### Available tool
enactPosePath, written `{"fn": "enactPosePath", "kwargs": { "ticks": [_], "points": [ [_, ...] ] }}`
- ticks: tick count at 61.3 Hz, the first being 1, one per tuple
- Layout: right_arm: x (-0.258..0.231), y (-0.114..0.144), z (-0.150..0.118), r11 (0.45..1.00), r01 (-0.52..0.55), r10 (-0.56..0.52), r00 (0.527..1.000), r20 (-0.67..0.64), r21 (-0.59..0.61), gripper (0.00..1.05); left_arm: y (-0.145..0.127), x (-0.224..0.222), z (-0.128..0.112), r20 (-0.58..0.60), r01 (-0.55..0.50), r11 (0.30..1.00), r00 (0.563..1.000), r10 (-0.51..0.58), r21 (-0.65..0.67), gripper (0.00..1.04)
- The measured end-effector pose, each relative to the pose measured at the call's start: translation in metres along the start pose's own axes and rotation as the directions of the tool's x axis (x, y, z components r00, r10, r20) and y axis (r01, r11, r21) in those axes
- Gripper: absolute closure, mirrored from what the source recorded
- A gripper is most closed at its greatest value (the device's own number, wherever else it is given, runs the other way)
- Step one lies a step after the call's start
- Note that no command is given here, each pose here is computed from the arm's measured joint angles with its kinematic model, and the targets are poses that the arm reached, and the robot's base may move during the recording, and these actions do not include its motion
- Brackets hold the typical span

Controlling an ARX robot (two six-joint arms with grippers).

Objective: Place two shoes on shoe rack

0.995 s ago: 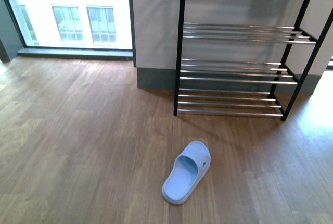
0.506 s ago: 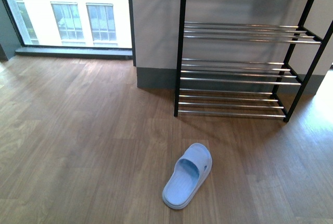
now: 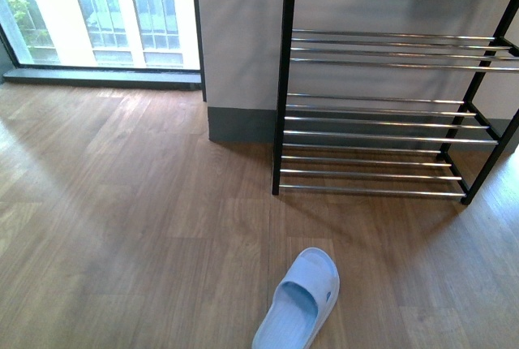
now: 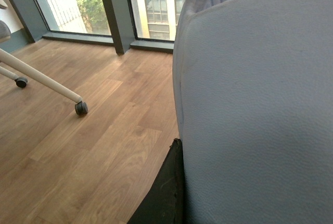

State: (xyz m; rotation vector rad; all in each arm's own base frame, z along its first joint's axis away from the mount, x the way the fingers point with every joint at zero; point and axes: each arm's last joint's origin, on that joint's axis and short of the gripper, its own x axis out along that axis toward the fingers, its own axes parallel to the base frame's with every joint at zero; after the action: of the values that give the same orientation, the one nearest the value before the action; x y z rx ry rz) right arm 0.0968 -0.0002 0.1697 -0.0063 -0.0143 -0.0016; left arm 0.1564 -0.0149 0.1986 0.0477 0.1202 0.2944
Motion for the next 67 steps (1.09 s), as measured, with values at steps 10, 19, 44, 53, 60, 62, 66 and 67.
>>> {"fn": "enactPosePath", "kwargs": {
  "ticks": [10,19,44,53,60,62,66,67],
  "points": [
    [0.0000,0.0000,0.0000,1.000,0.000,0.000,1.000,0.000,0.000,0.09,0.0000,0.0000,0.0000,0.000,0.000,1.000,1.000,0.000,0.000,1.03],
    [0.0000,0.0000,0.0000,1.000,0.000,0.000,1.000,0.000,0.000,0.09,0.0000,0.0000,0.0000,0.000,0.000,1.000,1.000,0.000,0.000,1.03],
    [0.0000,0.0000,0.0000,1.000,-0.001,0.001,1.000,0.000,0.000,0.09,0.0003,0.0000,-0.0001,0.000,-0.005,1.000,1.000,0.005,0.001,1.03],
    [0.0000,0.0001,-0.0001,1.000,-0.003,0.003,1.000,-0.001,0.000,0.09,0.0007,0.0001,0.0000,0.000,-0.007,1.000,1.000,0.007,0.001,1.03],
    [0.0000,0.0001,0.0000,1.000,-0.003,0.003,1.000,0.000,0.000,0.09,0.0007,0.0000,-0.0001,0.000,-0.007,1.000,1.000,0.007,0.001,1.03],
    [0.0000,0.0001,0.0000,1.000,-0.003,0.003,1.000,0.000,0.000,0.09,0.0007,0.0000,-0.0002,0.000,-0.006,1.000,1.000,0.006,0.001,1.03],
    [0.0000,0.0001,0.0000,1.000,-0.003,0.003,1.000,0.000,0.000,0.09,0.0006,0.0000,-0.0002,0.000,-0.005,1.000,1.000,0.005,0.001,1.03],
    [0.0000,0.0001,0.0000,1.000,-0.003,0.003,1.000,0.000,0.000,0.09,0.0006,0.0000,-0.0002,0.000,-0.005,1.000,1.000,0.005,0.001,1.03]
  ]
}}
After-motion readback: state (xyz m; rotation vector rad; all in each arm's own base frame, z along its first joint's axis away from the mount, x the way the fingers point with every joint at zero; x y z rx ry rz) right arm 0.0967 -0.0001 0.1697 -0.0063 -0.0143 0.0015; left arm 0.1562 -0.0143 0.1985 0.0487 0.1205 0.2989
